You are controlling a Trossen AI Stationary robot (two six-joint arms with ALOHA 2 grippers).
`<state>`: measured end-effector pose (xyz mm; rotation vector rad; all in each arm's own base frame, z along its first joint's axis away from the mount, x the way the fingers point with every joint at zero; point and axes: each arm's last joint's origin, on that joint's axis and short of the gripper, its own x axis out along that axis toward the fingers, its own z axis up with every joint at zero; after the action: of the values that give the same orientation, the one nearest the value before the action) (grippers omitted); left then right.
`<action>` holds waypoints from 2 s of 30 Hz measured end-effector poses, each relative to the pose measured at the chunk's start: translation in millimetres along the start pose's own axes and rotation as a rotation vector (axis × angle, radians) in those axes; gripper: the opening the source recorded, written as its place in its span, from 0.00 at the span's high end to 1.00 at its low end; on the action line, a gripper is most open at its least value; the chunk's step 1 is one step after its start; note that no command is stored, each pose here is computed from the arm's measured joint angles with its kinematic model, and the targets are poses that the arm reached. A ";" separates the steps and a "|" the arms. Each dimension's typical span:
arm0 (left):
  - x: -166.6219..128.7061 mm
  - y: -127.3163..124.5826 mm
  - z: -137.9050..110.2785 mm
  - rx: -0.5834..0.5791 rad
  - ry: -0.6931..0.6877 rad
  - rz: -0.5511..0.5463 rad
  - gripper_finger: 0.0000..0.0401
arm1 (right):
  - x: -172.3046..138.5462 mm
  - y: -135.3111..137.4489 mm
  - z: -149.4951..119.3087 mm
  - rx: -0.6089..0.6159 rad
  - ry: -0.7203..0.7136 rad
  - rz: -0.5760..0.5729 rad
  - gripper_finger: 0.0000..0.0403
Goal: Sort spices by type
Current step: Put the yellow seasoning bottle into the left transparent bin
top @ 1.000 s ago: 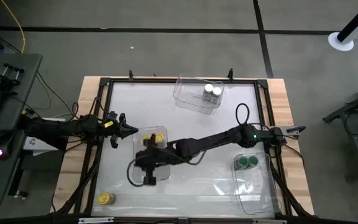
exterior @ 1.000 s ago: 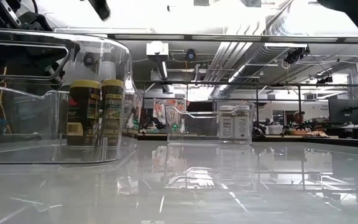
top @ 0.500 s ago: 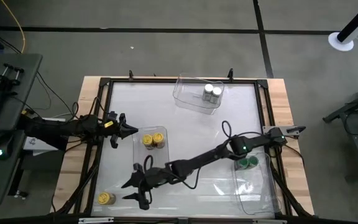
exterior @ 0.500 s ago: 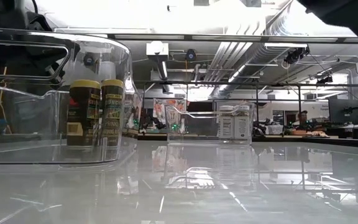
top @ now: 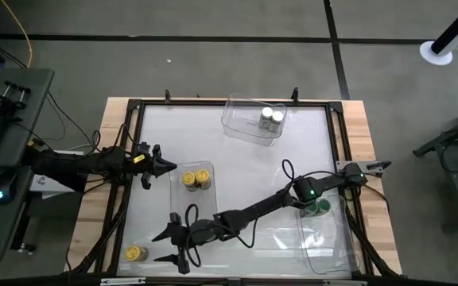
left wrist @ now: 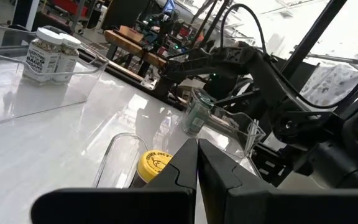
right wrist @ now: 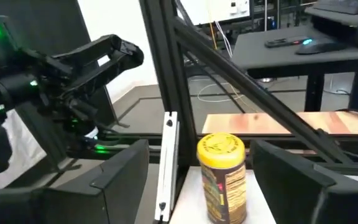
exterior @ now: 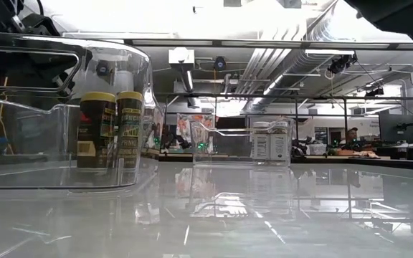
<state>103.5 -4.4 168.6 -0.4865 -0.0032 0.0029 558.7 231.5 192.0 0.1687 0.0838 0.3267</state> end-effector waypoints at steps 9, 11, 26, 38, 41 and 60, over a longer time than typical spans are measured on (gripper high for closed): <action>0.0 -0.2 0.3 0.000 -0.003 -0.002 1.00 | -1.9 4.4 3.4 -0.144 0.019 -0.013 0.32; 0.0 -0.1 0.3 0.000 -0.003 -0.001 1.00 | -5.3 0.7 18.1 -0.163 0.009 -0.063 0.34; 0.0 -0.1 0.3 0.000 -0.003 -0.001 1.00 | -63.2 -42.0 87.3 -0.281 0.501 -0.302 0.97; 0.0 0.0 0.1 0.000 -0.001 -0.001 1.00 | -109.4 -20.4 79.1 -0.269 0.899 -0.480 1.00; 0.0 0.0 0.0 0.000 0.000 0.000 1.00 | -104.3 -4.4 70.1 -0.238 0.873 -0.411 1.00; 0.0 -0.1 0.2 0.000 -0.002 -0.001 1.00 | -3.4 11.2 9.7 -0.102 0.009 0.045 1.00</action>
<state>103.5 -4.4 168.8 -0.4865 -0.0051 0.0020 553.0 239.3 203.7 0.0679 0.0722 0.3756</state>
